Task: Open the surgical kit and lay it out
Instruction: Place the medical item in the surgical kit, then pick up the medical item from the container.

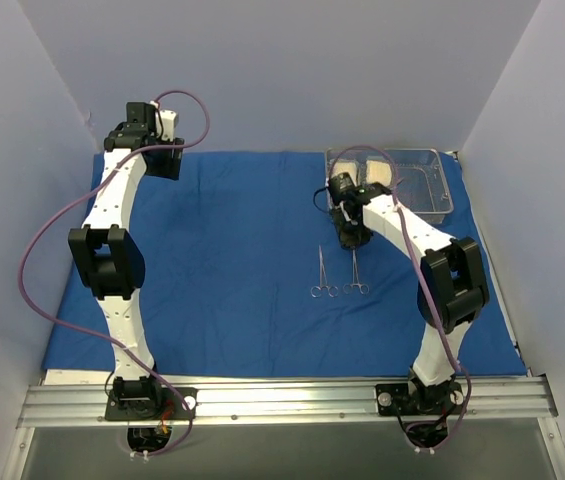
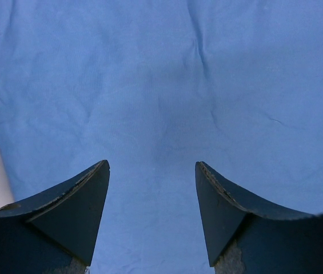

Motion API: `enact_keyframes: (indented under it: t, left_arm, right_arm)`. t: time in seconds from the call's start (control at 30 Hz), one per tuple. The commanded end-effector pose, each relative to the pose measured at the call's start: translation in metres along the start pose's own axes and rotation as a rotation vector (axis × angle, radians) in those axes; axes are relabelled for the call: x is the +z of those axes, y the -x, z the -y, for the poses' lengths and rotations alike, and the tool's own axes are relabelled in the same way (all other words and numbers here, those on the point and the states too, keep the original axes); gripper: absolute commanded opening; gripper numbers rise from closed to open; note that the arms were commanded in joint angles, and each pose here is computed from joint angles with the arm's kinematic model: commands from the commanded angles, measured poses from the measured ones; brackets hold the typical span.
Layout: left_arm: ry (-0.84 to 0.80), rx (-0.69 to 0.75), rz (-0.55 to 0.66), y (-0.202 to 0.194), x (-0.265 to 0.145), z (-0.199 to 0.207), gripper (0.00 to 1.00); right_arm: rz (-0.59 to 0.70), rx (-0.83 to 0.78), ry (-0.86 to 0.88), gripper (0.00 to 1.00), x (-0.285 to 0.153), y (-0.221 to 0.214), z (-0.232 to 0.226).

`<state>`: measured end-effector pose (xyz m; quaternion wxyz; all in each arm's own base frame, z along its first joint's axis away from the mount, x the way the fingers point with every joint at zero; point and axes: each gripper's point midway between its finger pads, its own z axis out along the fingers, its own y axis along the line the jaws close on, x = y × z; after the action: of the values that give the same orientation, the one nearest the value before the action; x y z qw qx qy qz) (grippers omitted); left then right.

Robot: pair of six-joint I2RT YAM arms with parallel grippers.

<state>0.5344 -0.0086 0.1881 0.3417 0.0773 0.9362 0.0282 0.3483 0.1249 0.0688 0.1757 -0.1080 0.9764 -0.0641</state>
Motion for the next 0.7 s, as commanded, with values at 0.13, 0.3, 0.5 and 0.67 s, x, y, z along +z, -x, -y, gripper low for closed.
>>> enact_keyframes:
  t: [0.13, 0.3, 0.5, 0.67]
  left_arm:
    - [0.013, 0.028, 0.053, 0.018, -0.009, 0.003, 0.71]
    - [0.032, 0.056, 0.040, 0.020, -0.006, 0.008, 0.71]
    - [0.020, 0.073, 0.048, 0.030, -0.005, 0.016, 0.71]
    - [0.027, 0.079, 0.032, 0.028, 0.004, 0.015, 0.71]
  right_arm:
    - [0.253, 0.219, 0.002, 0.24, -0.071, 0.109, 0.063]
    - [0.319, 0.418, -0.110, 0.30, -0.050, 0.161, 0.125]
    - [0.265, 0.506, -0.202, 0.41, 0.024, 0.184, 0.148]
    - [0.237, 0.535, -0.167, 0.41, 0.062, 0.186, 0.142]
